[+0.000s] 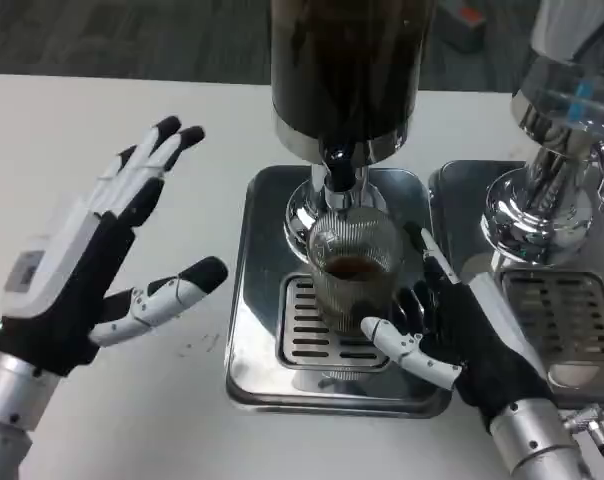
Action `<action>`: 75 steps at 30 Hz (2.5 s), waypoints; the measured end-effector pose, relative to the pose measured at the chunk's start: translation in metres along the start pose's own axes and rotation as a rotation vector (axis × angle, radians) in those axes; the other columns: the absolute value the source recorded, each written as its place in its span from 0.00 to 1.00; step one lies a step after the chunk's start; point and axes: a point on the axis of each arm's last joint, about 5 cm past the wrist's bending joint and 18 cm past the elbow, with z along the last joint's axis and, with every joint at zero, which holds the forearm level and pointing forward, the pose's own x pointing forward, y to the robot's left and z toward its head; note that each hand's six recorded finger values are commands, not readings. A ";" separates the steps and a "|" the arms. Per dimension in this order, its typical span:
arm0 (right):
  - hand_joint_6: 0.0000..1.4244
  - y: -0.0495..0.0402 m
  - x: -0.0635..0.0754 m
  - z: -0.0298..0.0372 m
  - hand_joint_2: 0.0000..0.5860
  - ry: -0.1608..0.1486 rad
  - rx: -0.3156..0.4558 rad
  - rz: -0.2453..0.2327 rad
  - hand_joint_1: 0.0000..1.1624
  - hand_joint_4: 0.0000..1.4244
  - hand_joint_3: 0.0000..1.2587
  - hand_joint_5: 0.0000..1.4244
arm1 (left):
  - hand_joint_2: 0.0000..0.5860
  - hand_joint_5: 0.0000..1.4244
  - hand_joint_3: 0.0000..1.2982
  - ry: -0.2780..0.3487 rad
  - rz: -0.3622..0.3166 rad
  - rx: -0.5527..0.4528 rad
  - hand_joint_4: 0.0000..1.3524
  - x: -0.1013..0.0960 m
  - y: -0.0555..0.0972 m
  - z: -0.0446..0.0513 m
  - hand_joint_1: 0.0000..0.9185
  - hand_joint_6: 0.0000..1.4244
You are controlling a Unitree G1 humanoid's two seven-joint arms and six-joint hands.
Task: Grasp the cup under the faucet to collect the drink, then remove the cup.
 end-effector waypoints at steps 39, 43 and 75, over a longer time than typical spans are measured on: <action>0.00 0.0158 0.025 0.0005 0.35 -0.057 0.111 0.005 0.59 0.00 0.00 0.00 | 0.27 0.07 0.06 0.261 -0.076 -0.104 0.00 -0.036 -0.020 -0.0210 0.00 0.01; 0.03 0.0163 0.026 -0.0005 0.36 -0.064 0.118 0.007 0.60 0.00 0.00 0.00 | 0.27 0.06 0.08 0.262 -0.075 -0.105 0.00 -0.037 -0.020 -0.0210 0.00 0.01; 0.30 0.0224 0.030 0.0007 0.44 -0.074 0.171 -0.085 0.75 0.28 0.25 0.24 | 0.27 0.06 0.09 0.287 -0.069 -0.127 0.00 -0.043 -0.021 -0.0210 0.00 0.00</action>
